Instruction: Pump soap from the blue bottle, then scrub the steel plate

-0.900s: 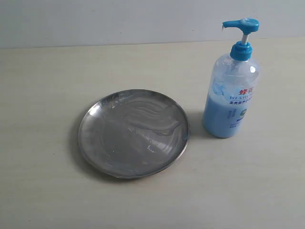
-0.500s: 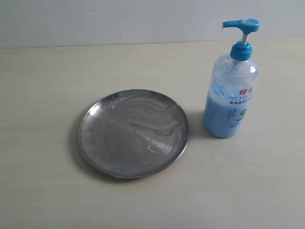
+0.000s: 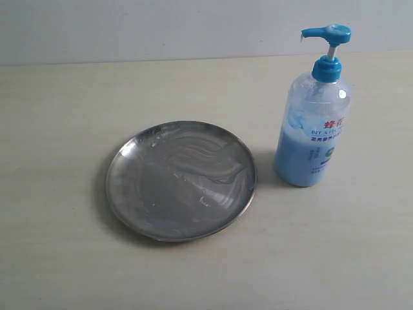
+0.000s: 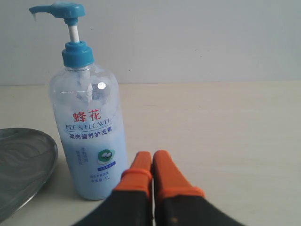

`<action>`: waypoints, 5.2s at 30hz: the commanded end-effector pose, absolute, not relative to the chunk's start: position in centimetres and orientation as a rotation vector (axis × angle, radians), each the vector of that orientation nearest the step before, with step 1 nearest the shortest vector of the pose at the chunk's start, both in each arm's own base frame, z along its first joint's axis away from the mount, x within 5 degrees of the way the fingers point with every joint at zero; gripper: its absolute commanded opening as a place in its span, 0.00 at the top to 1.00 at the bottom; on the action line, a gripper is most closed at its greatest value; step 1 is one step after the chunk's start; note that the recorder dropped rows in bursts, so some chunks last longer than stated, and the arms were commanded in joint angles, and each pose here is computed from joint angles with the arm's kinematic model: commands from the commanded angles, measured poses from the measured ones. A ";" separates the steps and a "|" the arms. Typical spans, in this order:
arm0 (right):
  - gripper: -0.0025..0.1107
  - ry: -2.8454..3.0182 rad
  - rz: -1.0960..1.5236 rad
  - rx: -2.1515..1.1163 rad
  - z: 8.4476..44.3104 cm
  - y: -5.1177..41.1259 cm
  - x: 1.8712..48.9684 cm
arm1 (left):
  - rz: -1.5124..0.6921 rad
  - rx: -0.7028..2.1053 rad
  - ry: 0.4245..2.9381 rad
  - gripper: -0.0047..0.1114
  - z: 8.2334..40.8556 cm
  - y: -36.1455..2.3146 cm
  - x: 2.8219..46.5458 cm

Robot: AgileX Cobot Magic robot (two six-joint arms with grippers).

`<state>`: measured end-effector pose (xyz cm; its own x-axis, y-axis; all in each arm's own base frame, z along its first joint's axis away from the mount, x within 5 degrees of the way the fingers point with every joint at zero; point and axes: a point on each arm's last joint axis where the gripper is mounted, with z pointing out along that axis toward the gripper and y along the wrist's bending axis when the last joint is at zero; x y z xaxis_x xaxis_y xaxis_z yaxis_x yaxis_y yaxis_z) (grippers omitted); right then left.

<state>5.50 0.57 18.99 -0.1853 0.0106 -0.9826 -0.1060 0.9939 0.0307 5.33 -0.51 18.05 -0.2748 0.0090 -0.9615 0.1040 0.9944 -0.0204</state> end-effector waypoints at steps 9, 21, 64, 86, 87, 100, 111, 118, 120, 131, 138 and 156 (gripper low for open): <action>0.95 1.856 0.092 -0.074 18.3 0.6 6.1 | -0.090 0.079 1.834 0.96 18.1 -0.5 5.3; 0.95 1.840 0.093 -0.073 22.5 0.8 7.3 | -0.090 0.079 1.834 0.96 18.1 -0.5 5.3; 0.95 1.977 0.085 -0.080 27.3 1.5 13.3 | -0.090 0.079 1.834 0.96 18.1 -0.5 5.3; 0.95 2.340 0.231 -0.189 23.7 3.4 16.6 | -0.090 0.079 1.834 0.96 18.1 -0.5 5.3; 0.96 2.355 0.227 -0.196 23.6 3.4 17.0 | -0.090 0.079 1.834 0.96 18.1 -0.5 5.3; 0.98 2.426 0.200 -0.213 21.5 4.1 19.6 | -0.090 0.079 1.834 0.96 18.1 -0.5 5.3; 0.98 2.366 0.227 -0.227 18.1 6.7 19.7 | -0.090 0.079 1.834 0.96 18.1 -0.5 5.3; 0.98 2.246 0.224 -0.191 16.5 6.0 18.4 | -0.090 0.079 1.834 0.96 18.1 -0.5 5.3; 0.98 2.194 0.221 -0.182 16.0 5.7 17.8 | -0.090 0.079 1.834 0.96 18.1 -0.5 5.3; 0.98 2.003 0.221 -0.275 15.2 5.2 15.7 | -0.090 0.079 1.834 0.96 18.1 -0.5 5.3; 0.93 1.976 0.224 -0.278 15.2 5.3 16.0 | -0.090 0.079 1.834 0.96 18.1 -0.5 5.3; 0.19 1.948 0.243 -0.324 13.1 6.1 17.4 | -0.090 0.079 1.834 0.96 18.1 -0.5 5.3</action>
<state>17.17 5.92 13.06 -0.3999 -0.1234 -0.9082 -0.3275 0.9447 0.0159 5.33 -0.51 18.05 -0.2748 0.0090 -0.9615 0.1040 0.9944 -0.0204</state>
